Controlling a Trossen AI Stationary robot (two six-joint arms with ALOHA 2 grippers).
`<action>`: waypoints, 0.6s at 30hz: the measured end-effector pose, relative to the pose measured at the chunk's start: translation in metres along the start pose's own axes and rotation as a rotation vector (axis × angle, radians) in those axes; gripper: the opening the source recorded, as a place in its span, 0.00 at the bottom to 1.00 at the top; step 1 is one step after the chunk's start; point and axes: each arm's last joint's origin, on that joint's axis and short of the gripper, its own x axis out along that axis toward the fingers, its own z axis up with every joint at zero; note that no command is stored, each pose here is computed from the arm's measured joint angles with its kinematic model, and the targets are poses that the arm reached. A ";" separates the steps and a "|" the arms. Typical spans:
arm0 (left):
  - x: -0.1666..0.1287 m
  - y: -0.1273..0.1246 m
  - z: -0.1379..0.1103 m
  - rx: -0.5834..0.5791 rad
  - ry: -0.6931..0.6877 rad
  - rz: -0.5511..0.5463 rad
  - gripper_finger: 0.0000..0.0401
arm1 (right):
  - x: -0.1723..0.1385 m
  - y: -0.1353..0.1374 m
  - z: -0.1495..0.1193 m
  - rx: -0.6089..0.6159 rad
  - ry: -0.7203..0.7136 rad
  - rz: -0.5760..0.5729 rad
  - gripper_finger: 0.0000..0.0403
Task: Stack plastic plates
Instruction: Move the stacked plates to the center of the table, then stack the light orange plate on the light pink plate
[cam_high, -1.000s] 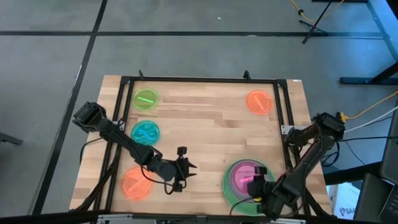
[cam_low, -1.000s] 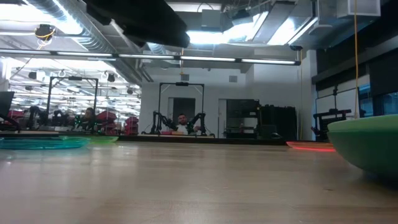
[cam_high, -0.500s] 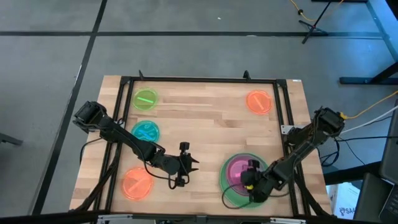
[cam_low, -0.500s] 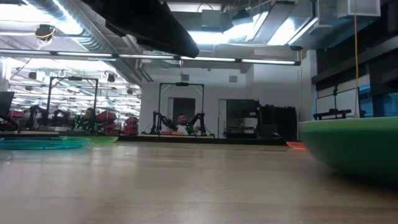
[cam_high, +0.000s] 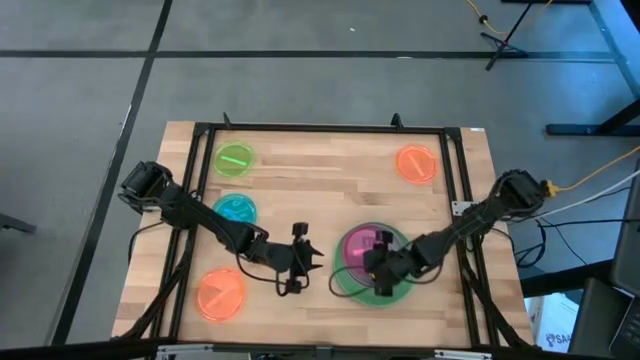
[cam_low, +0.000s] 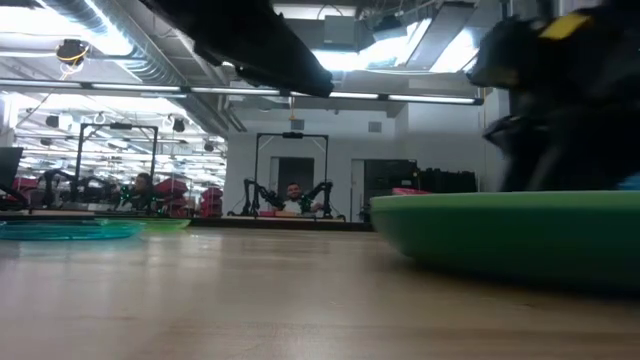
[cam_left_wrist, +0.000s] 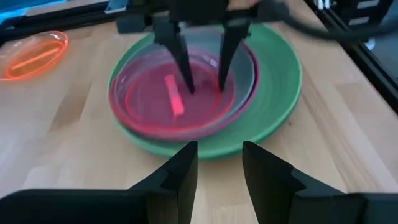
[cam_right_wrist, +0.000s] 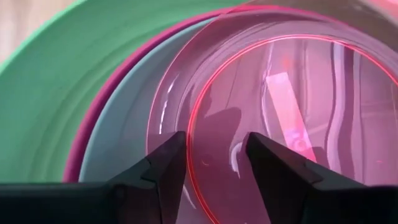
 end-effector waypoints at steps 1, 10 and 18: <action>0.000 0.000 0.001 -0.003 -0.007 0.001 0.30 | 0.001 -0.003 0.004 -0.006 -0.017 -0.001 0.45; -0.020 -0.004 0.012 -0.011 -0.055 0.006 0.30 | -0.026 -0.019 0.027 -0.086 -0.075 0.032 0.45; -0.051 0.009 0.028 0.034 -0.095 0.043 0.30 | -0.096 -0.063 0.035 -0.069 -0.178 -0.187 0.45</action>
